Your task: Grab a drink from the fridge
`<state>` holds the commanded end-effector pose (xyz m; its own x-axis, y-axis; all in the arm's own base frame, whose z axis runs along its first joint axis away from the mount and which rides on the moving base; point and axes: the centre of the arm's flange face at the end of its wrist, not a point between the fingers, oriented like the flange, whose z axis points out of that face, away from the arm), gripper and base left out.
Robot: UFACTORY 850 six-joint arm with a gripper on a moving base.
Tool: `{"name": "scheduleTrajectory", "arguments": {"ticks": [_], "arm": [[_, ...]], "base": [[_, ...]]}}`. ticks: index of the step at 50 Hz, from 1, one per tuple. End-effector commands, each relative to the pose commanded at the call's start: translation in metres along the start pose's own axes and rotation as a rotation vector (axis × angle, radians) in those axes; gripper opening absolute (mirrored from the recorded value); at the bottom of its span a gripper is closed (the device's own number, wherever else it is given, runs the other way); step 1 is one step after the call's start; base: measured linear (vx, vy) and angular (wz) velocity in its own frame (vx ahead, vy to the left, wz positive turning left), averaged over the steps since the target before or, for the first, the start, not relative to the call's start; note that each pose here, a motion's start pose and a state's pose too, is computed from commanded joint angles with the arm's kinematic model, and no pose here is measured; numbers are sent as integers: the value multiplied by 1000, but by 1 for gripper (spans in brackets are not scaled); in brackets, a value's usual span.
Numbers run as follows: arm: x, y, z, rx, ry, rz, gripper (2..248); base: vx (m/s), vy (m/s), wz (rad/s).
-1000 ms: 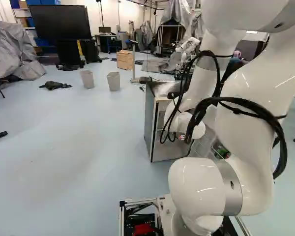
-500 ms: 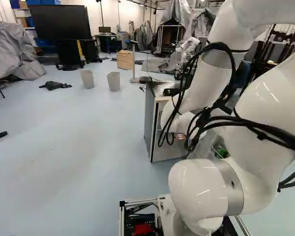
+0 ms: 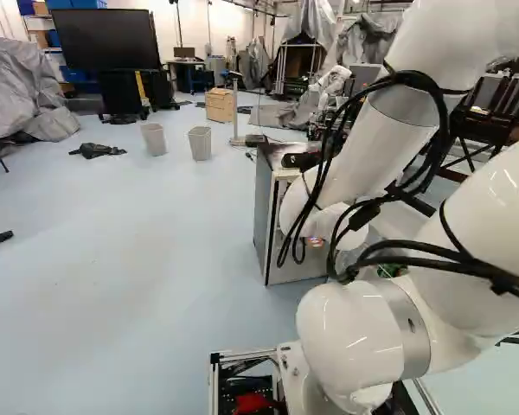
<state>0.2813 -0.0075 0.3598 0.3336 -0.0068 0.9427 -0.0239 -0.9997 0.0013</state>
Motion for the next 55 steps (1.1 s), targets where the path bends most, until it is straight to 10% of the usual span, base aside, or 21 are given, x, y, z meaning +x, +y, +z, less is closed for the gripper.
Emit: {"name": "scheduleTrajectory", "arguments": {"ticks": [55], "arm": [[2, -7, -12, 23, 9, -7, 26]], "base": [[0, 0, 0]]}}
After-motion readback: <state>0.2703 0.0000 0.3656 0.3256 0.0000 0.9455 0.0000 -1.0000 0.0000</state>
